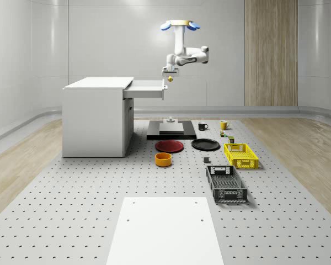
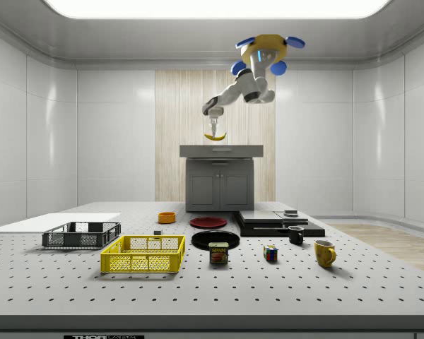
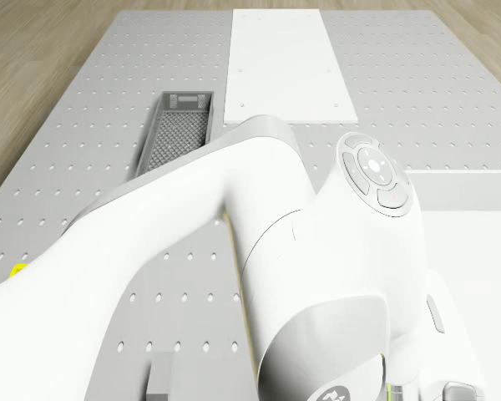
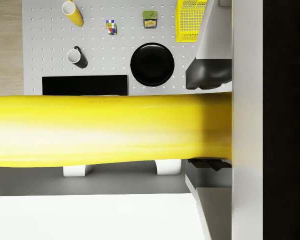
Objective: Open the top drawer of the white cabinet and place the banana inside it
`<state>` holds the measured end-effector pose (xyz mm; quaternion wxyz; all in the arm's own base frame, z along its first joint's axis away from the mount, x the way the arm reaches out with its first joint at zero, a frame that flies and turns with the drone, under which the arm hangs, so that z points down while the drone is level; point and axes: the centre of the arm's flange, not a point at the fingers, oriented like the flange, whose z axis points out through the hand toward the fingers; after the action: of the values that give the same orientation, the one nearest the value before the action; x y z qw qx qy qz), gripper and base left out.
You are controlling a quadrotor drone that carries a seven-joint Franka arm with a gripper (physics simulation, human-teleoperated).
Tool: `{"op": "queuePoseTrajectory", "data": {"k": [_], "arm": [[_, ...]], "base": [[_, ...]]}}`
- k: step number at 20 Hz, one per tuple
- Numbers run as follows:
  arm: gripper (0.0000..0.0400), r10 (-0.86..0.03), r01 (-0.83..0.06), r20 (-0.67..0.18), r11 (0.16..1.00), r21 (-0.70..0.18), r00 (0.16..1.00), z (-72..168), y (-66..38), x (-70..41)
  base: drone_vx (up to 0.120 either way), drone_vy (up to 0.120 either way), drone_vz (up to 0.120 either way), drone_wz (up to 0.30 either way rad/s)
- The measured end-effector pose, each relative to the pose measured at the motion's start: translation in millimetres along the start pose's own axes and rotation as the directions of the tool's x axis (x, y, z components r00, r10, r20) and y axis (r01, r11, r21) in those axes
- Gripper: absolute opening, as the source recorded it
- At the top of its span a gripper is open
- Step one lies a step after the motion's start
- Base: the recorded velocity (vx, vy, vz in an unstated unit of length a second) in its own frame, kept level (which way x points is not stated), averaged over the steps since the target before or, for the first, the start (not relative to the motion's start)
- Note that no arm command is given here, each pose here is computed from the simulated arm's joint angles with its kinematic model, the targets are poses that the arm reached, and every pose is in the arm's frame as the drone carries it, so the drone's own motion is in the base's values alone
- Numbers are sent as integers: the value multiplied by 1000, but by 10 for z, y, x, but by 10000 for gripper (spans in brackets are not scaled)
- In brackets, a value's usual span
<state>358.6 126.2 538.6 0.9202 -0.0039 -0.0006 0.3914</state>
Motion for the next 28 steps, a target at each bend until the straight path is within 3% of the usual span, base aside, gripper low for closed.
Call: {"op": "queuePoseTrajectory", "data": {"k": [7,24,28], "arm": [[193,0,0,0,1000,0,1000,0,0,0],[193,0,0,0,1000,0,1000,0,0,0],[193,0,0,0,1000,0,1000,0,0,0]], "base": [[-120,-120,109,0],[-5,-120,0,0],[0,-120,-120,0]]}}
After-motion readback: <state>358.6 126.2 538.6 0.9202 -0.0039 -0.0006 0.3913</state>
